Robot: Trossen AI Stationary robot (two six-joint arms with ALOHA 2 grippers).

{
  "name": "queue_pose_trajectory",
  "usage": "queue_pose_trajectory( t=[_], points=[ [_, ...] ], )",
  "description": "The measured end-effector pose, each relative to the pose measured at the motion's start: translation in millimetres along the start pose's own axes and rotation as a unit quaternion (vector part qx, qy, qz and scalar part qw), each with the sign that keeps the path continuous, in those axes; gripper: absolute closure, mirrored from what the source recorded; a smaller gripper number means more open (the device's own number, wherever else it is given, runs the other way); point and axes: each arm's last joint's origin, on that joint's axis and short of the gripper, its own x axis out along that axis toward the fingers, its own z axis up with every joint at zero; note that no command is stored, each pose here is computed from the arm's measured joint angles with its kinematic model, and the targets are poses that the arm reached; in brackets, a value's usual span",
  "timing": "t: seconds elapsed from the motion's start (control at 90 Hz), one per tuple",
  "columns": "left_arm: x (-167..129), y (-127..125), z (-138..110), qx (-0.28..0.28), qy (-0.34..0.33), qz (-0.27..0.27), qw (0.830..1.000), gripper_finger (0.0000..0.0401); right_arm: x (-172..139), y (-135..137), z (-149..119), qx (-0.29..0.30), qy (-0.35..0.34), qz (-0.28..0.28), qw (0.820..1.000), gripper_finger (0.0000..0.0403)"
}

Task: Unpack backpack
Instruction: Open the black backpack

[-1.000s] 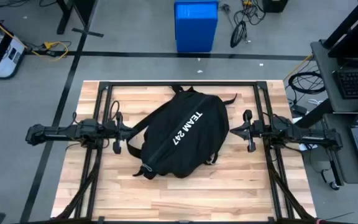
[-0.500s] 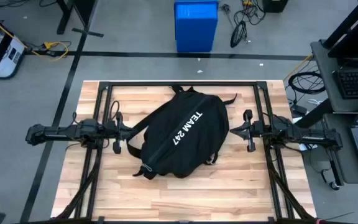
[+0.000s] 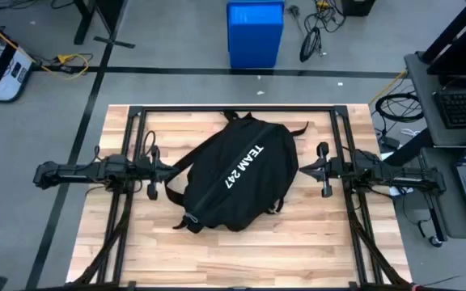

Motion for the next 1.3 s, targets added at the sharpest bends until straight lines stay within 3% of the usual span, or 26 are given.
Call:
queue_pose_trajectory(
  t=[0.922,1.089,1.3],
  points=[
    [0.0,0.2,0.6,0.000,-0.003,0.003,1.000,0.0401,0.0,0.0,-0.3,0.000,0.001,0.000,1.000,0.0403],
    [-0.2,0.2,6.6,-0.002,-0.034,0.007,0.999,0.0401,0.0,0.0,-0.4,0.000,0.002,0.000,1.000,0.0403],
    [-4.5,-1.0,29.2,0.027,-0.153,0.000,0.988,0.0401,0.0,0.0,-0.5,0.000,0.003,0.000,1.000,0.0403]
  ],
)
